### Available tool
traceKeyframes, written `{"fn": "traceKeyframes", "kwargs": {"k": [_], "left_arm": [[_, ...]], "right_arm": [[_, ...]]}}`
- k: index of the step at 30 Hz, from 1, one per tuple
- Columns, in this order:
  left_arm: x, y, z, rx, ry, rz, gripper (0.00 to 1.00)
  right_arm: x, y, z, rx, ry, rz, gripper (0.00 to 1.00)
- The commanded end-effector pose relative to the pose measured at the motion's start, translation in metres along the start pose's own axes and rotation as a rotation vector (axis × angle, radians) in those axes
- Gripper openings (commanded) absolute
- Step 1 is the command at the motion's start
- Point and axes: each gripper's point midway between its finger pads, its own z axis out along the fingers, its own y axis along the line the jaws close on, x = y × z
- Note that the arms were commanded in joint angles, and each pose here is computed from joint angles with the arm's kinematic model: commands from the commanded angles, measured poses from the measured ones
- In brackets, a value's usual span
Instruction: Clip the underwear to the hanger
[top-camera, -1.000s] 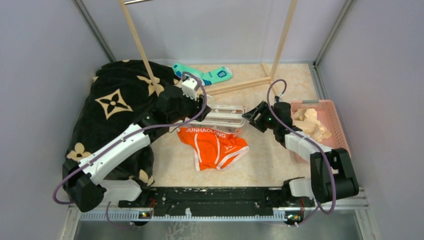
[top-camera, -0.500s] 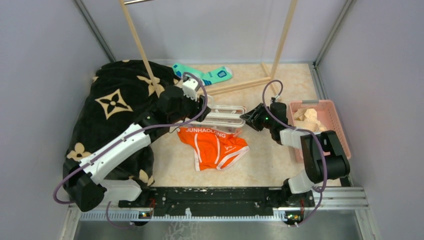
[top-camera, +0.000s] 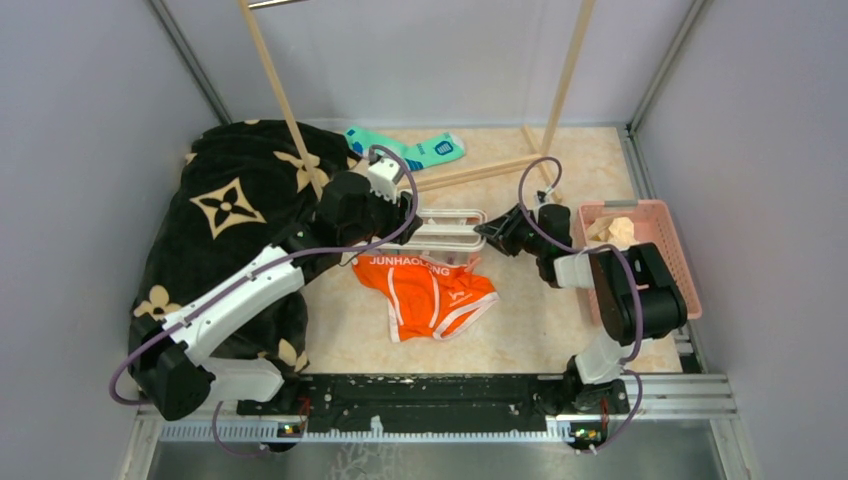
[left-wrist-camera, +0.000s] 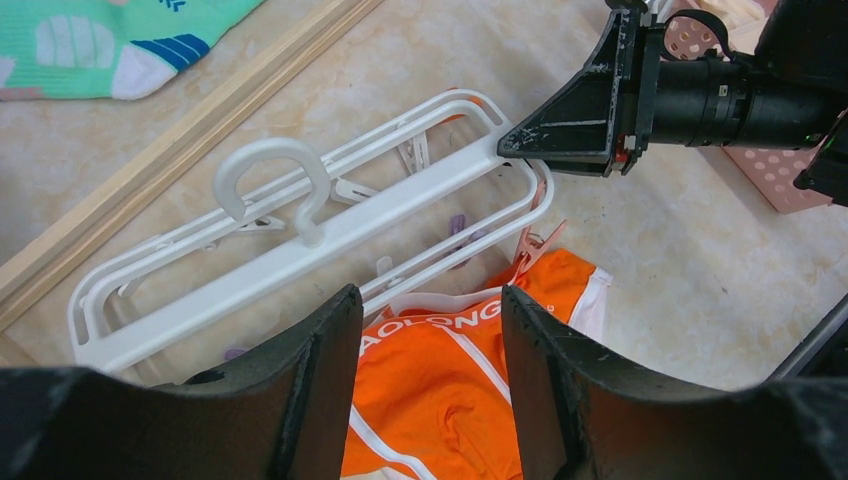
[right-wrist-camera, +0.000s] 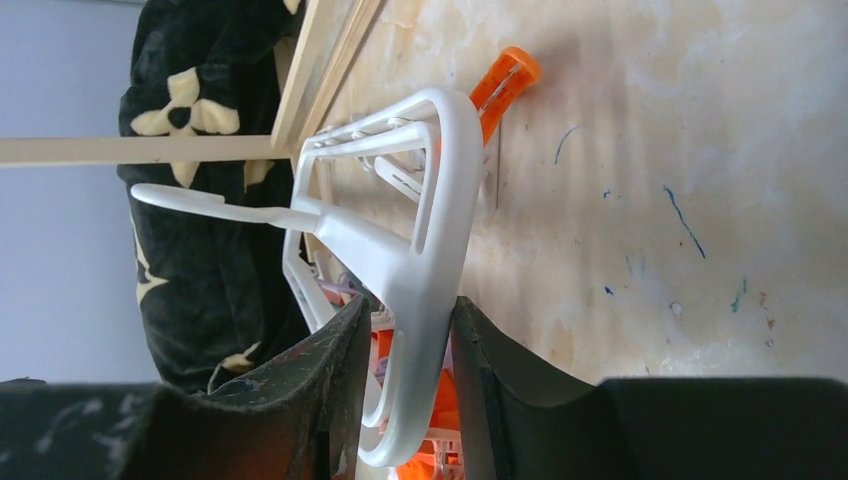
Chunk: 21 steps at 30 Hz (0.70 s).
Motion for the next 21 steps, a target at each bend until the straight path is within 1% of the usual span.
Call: {"fn": "traceKeyframes", "kwargs": {"k": [1, 5, 10, 21], "left_arm": [[-0.010, -0.002, -0.001, 0.016, -0.018, 0.012, 0.59], [-0.009, -0.003, -0.001, 0.017, -0.013, 0.010, 0.58], [-0.010, -0.003, -0.002, 0.019, -0.015, 0.008, 0.57], [-0.010, -0.003, -0.004, 0.016, -0.012, 0.009, 0.56]], "right_arm": [[-0.009, 0.024, 0.002, -0.109, -0.016, -0.040, 0.36], [-0.006, 0.013, 0.009, -0.098, 0.002, -0.015, 0.37], [-0.010, 0.013, 0.015, -0.110, 0.006, -0.008, 0.41], [-0.016, 0.018, 0.023, -0.141, 0.007, 0.005, 0.40]]}}
